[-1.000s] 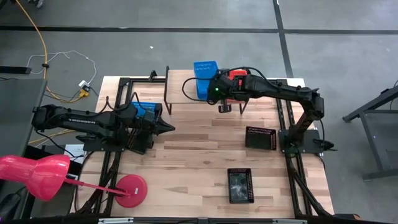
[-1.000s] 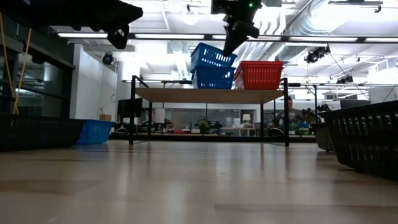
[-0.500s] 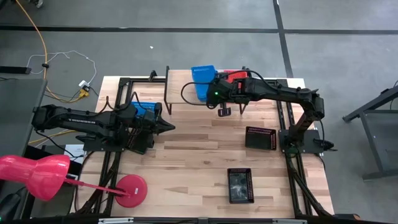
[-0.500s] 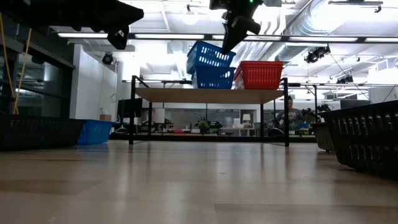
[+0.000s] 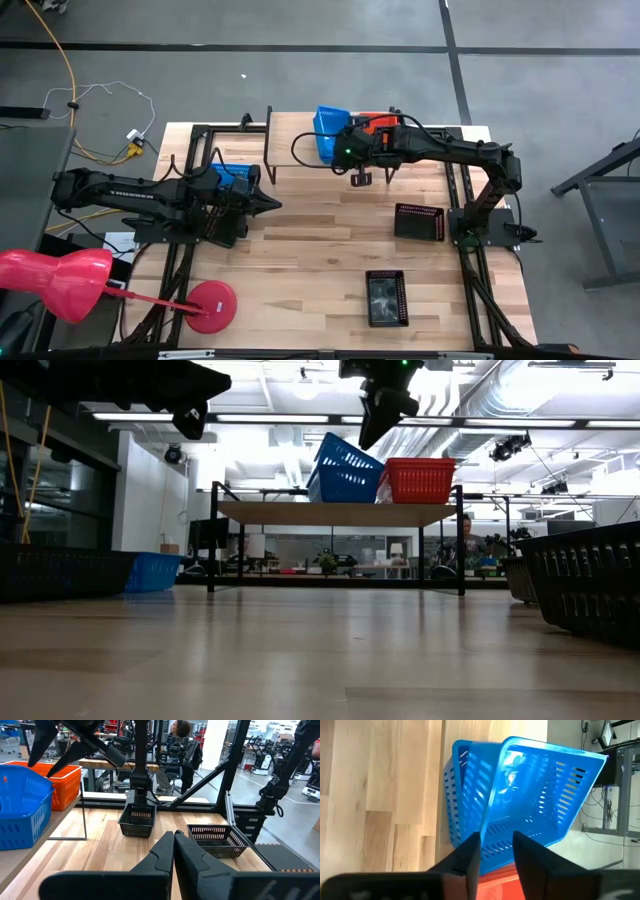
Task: Stack baskets on shelf by color
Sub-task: Stack the bottom right blue basket on the other blue basket on the shelf, then stack the blue basket on the other blue baskets on the shelf
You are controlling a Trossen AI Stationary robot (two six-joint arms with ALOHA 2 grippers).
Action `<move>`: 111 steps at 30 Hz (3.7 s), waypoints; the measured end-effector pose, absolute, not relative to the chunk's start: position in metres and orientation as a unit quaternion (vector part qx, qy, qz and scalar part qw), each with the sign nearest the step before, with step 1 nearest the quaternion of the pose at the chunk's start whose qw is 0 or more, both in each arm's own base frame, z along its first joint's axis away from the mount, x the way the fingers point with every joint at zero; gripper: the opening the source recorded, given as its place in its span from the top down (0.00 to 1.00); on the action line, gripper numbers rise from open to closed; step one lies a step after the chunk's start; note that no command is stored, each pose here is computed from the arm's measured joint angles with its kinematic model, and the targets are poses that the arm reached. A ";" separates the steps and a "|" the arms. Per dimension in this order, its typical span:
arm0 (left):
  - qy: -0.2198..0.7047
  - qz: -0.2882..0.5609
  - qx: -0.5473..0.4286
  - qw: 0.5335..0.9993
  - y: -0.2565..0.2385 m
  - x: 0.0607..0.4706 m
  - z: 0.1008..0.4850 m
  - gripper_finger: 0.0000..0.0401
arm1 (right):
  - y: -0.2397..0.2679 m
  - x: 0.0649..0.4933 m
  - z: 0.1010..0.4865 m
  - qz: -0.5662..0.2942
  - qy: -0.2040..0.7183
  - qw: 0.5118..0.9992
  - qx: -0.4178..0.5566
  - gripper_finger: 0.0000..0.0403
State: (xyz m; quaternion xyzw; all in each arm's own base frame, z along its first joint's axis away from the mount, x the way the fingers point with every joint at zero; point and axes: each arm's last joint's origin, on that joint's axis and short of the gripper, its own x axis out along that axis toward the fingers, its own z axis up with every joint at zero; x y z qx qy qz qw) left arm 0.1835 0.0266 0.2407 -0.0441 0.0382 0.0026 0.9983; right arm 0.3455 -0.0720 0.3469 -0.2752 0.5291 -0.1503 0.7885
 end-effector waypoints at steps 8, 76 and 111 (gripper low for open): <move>0.038 0.003 -0.044 0.998 0.027 0.184 0.241 1.00 | -0.073 0.344 0.348 -0.179 0.533 0.775 -0.289 0.61; 0.082 0.284 -0.025 0.955 0.081 0.228 0.223 1.00 | -0.039 0.332 0.364 -0.010 0.479 0.864 -0.154 1.00; 0.166 0.355 -0.058 0.918 0.188 0.273 0.255 1.00 | -0.004 0.311 0.387 -0.003 0.449 0.873 -0.188 1.00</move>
